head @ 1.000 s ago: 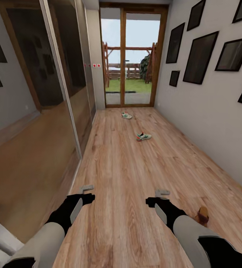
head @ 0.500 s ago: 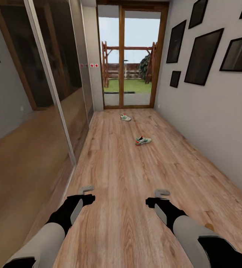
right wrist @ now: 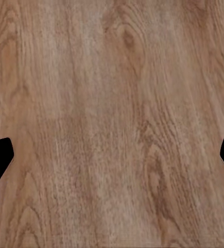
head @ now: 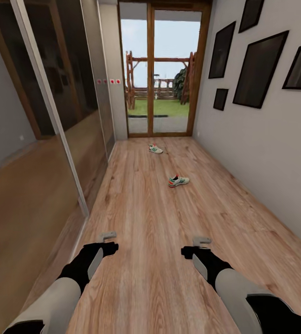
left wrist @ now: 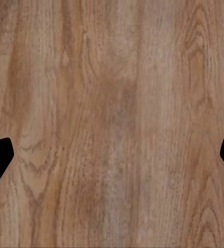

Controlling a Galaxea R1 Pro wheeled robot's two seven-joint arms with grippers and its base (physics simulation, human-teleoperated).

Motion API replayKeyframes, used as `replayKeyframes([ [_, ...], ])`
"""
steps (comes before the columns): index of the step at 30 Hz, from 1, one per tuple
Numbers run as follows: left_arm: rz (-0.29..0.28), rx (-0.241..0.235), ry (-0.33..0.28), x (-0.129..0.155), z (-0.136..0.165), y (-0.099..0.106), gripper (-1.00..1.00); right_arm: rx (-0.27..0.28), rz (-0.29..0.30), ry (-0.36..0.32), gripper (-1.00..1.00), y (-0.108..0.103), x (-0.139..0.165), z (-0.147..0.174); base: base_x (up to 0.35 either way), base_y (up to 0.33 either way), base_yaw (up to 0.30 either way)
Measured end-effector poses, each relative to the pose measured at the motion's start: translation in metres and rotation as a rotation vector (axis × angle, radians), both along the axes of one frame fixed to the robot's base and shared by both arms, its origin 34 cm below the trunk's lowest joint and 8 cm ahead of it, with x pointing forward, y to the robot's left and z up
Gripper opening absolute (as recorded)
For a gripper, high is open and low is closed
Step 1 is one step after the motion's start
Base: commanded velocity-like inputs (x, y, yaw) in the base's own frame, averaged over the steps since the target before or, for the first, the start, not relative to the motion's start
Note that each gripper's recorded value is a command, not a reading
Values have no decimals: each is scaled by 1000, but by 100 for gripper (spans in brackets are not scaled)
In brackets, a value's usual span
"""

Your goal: Pick up the two gym shoes and the two sandals from the corridor floor and place them onto the hallstand (shoe rack) in the corridor, making sure they are on the rack and not on the floor. Arrange them so the two gym shoes are next to each other and the two sandals are next to each other.

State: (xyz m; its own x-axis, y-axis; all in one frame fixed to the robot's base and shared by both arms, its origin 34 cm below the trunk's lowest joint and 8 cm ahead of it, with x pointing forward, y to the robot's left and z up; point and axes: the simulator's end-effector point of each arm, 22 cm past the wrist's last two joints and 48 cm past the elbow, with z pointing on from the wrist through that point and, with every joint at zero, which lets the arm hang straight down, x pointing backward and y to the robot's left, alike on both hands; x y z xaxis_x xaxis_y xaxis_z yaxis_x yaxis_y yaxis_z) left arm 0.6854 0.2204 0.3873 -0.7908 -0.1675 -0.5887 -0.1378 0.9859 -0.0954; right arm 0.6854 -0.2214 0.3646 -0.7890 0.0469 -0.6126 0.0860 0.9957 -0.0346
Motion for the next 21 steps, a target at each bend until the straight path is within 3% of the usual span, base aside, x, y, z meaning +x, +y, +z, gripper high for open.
replayKeyframes([
  [21,0,0,0,0,0,0,100,-2,0,-1,100,-1,0,0,350,-1,-10],
])
